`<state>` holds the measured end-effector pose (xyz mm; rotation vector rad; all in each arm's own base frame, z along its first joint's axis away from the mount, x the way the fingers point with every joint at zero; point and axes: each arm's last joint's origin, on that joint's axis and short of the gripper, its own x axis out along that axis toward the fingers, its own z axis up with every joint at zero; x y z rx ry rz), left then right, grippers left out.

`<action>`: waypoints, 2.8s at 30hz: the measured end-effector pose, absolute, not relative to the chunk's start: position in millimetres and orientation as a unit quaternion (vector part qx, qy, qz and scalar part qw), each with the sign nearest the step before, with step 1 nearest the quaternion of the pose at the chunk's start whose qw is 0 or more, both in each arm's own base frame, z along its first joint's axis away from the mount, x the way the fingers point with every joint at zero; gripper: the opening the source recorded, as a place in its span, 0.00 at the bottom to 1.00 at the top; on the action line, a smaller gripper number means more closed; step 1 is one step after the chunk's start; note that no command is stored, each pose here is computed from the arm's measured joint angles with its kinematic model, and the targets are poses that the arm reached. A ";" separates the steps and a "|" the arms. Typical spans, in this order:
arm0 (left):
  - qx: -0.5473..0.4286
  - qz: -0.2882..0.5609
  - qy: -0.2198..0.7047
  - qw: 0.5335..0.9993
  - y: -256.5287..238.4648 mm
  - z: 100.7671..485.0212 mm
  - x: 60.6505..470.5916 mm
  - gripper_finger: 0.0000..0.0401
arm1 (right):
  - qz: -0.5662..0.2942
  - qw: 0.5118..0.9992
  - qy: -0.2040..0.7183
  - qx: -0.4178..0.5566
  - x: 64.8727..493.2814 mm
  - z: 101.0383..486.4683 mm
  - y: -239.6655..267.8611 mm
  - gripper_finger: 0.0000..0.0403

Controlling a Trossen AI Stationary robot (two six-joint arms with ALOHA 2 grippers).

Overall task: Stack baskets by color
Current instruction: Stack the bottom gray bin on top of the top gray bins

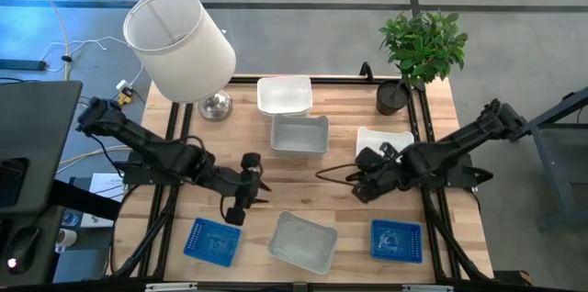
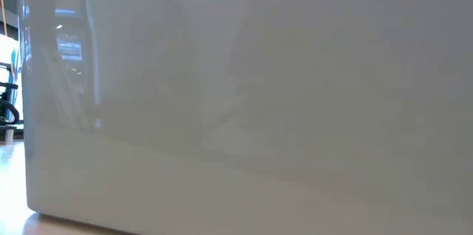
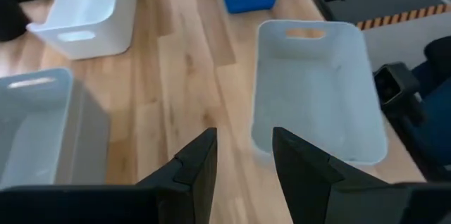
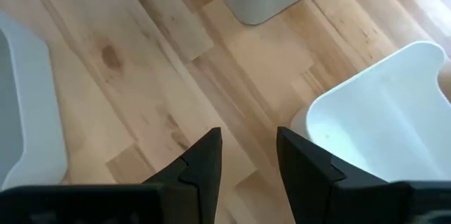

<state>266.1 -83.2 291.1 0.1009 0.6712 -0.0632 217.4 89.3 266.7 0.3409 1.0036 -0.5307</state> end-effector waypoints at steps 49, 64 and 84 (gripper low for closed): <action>0.037 -0.122 0.381 0.916 -195.0 209.9 332.6 0.32 | -0.254 0.831 0.461 0.181 222.1 267.5 85.8 0.31; 0.035 -0.129 0.400 0.907 -199.4 188.6 339.1 0.32 | -0.249 0.831 0.460 0.188 223.0 267.7 86.5 0.31; -0.002 -0.148 0.440 0.886 -198.0 160.8 347.9 0.32 | -0.248 0.831 0.461 0.187 223.0 267.2 86.6 0.31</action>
